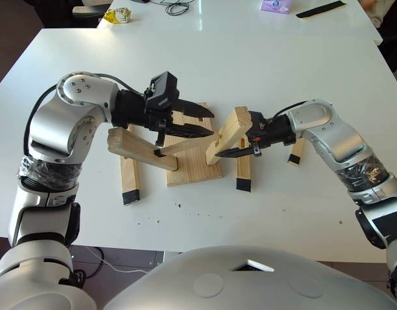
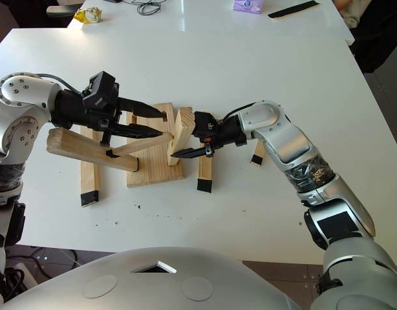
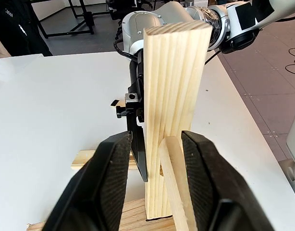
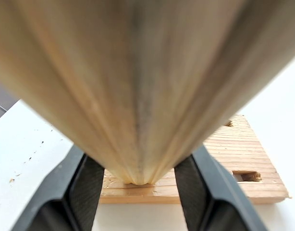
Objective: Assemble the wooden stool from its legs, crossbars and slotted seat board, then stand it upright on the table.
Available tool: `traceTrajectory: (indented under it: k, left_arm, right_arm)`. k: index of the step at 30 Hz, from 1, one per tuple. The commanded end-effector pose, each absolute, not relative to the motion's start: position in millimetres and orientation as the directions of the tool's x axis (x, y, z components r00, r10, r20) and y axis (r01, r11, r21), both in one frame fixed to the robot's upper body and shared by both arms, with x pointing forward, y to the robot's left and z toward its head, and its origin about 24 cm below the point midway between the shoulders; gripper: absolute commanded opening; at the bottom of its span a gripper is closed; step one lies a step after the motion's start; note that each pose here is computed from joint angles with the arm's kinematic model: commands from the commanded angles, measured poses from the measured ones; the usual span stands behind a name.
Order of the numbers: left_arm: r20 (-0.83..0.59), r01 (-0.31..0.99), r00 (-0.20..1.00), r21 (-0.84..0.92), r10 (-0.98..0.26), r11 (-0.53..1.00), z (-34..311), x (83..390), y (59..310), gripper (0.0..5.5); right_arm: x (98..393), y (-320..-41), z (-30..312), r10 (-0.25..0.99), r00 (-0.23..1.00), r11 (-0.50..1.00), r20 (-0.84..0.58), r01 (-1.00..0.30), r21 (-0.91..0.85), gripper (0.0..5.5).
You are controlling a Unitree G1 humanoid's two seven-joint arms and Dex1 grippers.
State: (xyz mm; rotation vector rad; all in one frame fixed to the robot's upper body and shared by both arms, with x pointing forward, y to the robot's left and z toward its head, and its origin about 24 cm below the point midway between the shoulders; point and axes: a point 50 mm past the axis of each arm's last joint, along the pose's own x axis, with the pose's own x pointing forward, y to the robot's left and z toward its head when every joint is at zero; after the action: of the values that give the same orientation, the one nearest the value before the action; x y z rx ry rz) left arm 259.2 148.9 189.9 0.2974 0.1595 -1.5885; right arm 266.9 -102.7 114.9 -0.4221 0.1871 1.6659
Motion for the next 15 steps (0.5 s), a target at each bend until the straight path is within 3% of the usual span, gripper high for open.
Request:
traceTrajectory:
  k: [1, 3, 15]
  left_arm:
    - [-0.289, 0.995, -0.013, 0.087, -0.957, -0.039, 194.4, 259.2, 151.5, 1.05]
    - [-0.286, 0.995, -0.001, 0.093, -0.958, -0.029, 195.1, 260.6, 151.2, 0.86]
    - [-0.297, 0.994, -0.051, 0.079, -0.953, -0.078, 191.6, 251.8, 148.5, 0.86]
  right_arm:
    - [261.7, -136.0, 64.2, 0.764, -0.054, -0.049, -0.643, -0.998, 0.025, 2.04]
    - [261.7, -135.7, 64.2, 0.764, -0.055, -0.050, -0.643, -0.998, 0.025, 2.04]
    - [260.7, -135.2, 64.3, 0.768, -0.053, -0.047, -0.639, -0.999, 0.025, 2.04]
